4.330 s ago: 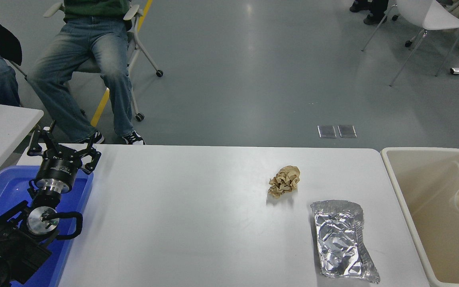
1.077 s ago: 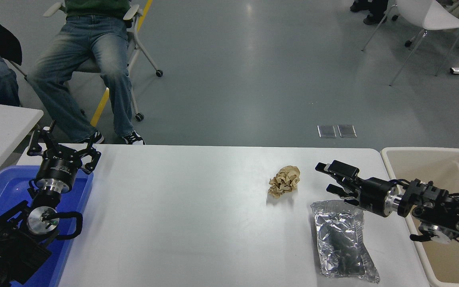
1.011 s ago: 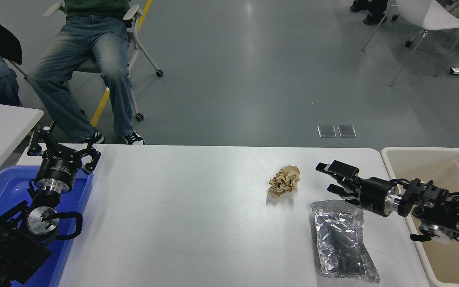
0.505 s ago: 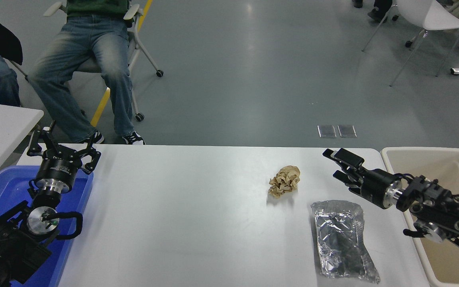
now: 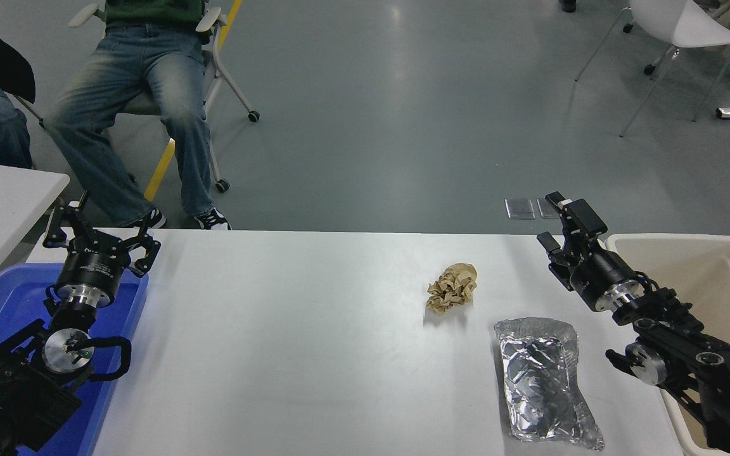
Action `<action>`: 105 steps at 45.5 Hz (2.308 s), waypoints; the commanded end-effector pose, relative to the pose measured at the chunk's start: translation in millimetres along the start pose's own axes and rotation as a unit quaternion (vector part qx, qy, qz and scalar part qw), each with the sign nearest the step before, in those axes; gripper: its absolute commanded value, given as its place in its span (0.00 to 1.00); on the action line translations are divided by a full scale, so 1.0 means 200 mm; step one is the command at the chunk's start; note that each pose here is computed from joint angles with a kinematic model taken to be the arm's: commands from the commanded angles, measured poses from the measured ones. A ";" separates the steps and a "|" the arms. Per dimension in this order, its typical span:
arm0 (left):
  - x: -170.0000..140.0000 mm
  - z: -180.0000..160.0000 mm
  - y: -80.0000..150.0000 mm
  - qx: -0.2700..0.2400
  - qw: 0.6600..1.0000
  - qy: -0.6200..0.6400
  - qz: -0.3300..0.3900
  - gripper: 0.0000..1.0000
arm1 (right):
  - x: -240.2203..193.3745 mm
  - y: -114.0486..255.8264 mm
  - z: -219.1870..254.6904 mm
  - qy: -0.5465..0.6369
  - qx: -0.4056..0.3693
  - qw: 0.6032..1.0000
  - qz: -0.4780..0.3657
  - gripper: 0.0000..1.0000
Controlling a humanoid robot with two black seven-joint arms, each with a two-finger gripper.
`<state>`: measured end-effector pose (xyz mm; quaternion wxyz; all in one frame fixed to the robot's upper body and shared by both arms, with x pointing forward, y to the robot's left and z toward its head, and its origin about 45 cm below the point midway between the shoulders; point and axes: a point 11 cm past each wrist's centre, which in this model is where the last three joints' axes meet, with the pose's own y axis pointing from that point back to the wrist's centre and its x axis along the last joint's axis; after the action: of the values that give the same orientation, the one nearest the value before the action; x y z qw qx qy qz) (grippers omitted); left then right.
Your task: Clean the table surface
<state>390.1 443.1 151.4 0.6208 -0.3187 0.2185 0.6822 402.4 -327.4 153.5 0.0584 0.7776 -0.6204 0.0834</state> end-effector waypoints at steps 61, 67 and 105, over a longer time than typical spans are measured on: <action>0.00 0.00 0.00 0.001 1.000 0.001 0.001 1.00 | 0.04 0.52 0.20 0.370 -0.116 0.890 -0.238 1.00; 0.00 0.00 0.00 0.000 1.000 0.000 0.000 1.00 | 0.06 0.51 0.17 0.392 -0.132 0.876 -0.249 1.00; 0.00 0.00 0.00 0.000 1.000 0.000 0.000 1.00 | -0.02 0.70 0.23 0.434 -0.254 0.792 -0.347 1.00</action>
<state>390.1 443.1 151.3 0.6207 -0.3186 0.2186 0.6822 287.8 -366.1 121.0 0.5220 0.7732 -0.2611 0.2481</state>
